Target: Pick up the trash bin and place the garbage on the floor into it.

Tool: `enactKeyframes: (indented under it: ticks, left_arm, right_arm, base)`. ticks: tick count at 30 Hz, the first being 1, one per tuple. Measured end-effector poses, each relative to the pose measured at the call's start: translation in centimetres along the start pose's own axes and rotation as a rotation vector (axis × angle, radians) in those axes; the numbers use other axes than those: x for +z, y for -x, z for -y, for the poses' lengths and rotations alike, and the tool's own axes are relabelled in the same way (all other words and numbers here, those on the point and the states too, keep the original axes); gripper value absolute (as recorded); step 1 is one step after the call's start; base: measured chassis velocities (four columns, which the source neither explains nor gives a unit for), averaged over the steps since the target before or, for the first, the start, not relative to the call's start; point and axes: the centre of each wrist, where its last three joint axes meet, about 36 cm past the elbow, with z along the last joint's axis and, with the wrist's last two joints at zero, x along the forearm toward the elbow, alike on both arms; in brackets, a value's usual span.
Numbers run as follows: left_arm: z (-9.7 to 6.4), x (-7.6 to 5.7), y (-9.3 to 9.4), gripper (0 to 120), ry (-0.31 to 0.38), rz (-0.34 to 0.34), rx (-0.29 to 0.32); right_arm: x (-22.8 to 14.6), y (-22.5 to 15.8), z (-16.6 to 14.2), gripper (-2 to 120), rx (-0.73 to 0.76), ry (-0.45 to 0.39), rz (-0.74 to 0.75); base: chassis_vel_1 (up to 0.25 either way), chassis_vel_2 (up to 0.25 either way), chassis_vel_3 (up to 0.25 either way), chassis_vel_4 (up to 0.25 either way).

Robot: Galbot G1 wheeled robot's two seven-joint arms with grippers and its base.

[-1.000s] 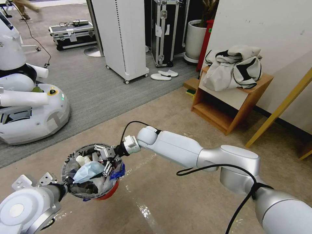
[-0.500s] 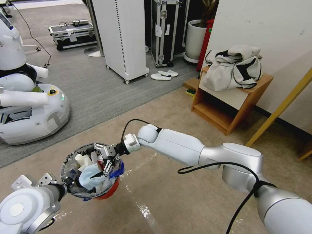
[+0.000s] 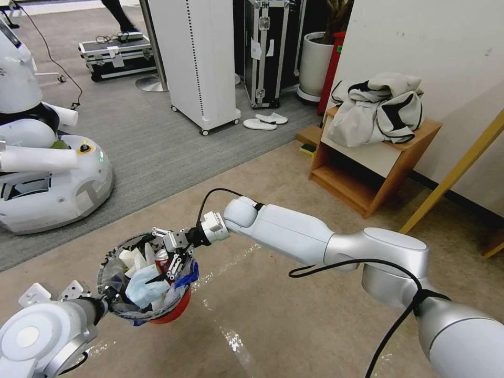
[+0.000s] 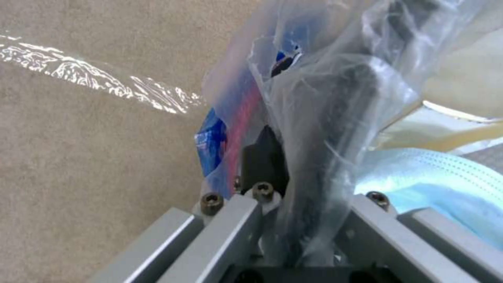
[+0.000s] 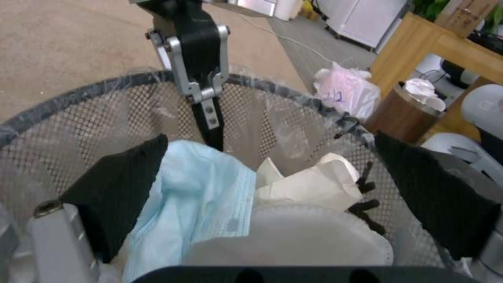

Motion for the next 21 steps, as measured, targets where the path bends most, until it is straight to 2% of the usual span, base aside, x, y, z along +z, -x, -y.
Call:
enactKeyframes:
  ticks: [13,21]
  left_arm:
    - [0.0,-0.2,-0.1,0,-0.008,-0.014,0.000]
    - [0.0,-0.3,-0.2,0,-0.014,-0.019,0.002]
  right_arm:
    - [-0.8,0.2,0.2,100,-0.002,-0.003,0.025]
    - [-2.9,-1.1,2.0,100,0.062,-0.022,0.072]
  base:
    - [0.000,0.000,0.000,0.000]
    - [0.000,0.000,0.000,0.000]
